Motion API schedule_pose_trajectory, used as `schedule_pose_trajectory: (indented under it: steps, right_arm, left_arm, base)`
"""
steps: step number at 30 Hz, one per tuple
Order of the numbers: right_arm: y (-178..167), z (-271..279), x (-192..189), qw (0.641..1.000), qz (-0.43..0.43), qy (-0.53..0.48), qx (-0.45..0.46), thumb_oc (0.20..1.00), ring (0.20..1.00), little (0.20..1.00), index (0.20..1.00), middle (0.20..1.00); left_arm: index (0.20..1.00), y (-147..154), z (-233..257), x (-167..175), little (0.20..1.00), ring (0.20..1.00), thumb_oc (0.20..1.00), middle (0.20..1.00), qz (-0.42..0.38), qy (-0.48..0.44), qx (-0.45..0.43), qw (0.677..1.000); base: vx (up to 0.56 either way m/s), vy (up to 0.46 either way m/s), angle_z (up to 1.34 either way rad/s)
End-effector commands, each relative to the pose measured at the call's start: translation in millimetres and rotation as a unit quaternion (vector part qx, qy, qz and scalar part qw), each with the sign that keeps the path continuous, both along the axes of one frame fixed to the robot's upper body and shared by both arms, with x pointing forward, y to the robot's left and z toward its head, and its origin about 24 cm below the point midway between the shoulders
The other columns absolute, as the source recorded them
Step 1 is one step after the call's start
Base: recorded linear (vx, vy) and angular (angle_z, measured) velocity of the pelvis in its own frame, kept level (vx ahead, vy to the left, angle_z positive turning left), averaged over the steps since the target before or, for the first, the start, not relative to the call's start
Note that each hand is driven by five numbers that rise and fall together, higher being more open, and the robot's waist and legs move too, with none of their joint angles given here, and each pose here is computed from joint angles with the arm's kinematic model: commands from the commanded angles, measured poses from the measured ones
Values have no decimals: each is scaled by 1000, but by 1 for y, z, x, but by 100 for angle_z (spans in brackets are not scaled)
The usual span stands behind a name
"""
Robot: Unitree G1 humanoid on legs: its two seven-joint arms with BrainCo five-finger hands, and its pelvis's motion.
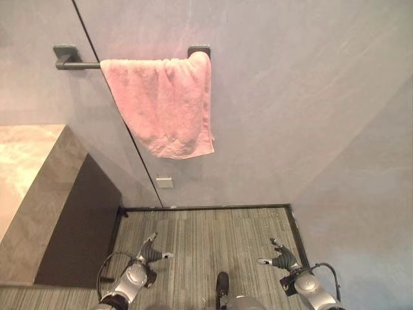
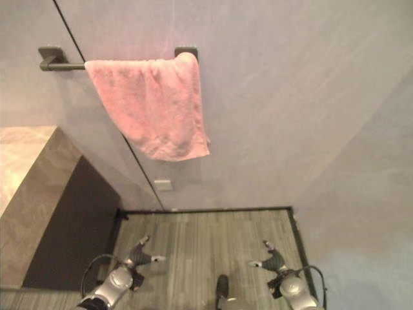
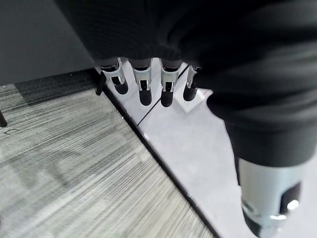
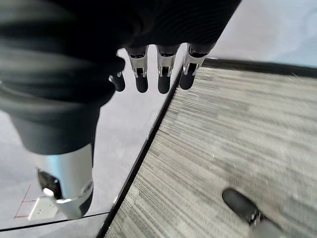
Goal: Put brush and paste in cup on sink, flatten towel.
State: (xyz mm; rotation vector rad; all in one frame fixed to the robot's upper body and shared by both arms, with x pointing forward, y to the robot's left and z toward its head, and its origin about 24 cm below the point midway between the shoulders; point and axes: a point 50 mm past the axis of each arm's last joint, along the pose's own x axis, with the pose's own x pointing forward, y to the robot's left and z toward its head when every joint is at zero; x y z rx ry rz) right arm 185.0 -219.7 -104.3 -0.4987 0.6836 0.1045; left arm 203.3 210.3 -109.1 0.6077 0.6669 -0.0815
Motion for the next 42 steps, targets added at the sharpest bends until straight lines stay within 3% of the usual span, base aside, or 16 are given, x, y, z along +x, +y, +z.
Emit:
schedule_pose_trajectory:
  steps: [1, 12, 15, 25, 30, 36, 42]
  right_arm:
    - [-8, 12, 9, 999, 10, -35, -21, 1000, 1000, 1000, 1000, 1000]
    - [-4, 13, 9, 999, 5, -41, 3, 1000, 1000, 1000, 1000, 1000]
    - [0, 20, 19, 997, -22, -66, 33, 1000, 1000, 1000, 1000, 1000]
    - [1, 66, 55, 983, 4, -176, 48, 1000, 1000, 1000, 1000, 1000]
    - [-25, 100, 66, 968, -21, -246, 41, 1000, 1000, 1000, 1000, 1000]
    - [-45, 121, 79, 960, -36, -274, 33, 1000, 1000, 1000, 1000, 1000]
    - [-34, 145, 106, 956, 8, -290, 55, 1000, 1000, 1000, 1000, 1000]
  left_arm:
    - [1000, 3, 13, 15, 1000, 1000, 1000, 1000, 12, -50, 1, 999]
    - [1000, 12, 9, 6, 1000, 1000, 1000, 1000, 16, -39, 15, 999]
    - [1000, 16, 15, 10, 1000, 1000, 1000, 1000, 11, -51, 21, 998]
    - [1000, 52, 31, 6, 1000, 1000, 1000, 1000, 33, -74, 43, 996]
    - [1000, 60, 61, 27, 1000, 1000, 1000, 1000, -14, -129, 52, 990]
    - [1000, 69, 94, 42, 1000, 1000, 1000, 1000, -11, -192, 28, 981]
    - [1000, 68, 142, 76, 1000, 1000, 1000, 1000, -34, -271, 11, 962]
  base:
    - [233, 133, 5]
    - [224, 304, -25]
    - [98, 424, -22]
    - [95, 224, -19]
    - [118, -4, 55]
    - [69, -66, 18]
    - [41, -38, 20]
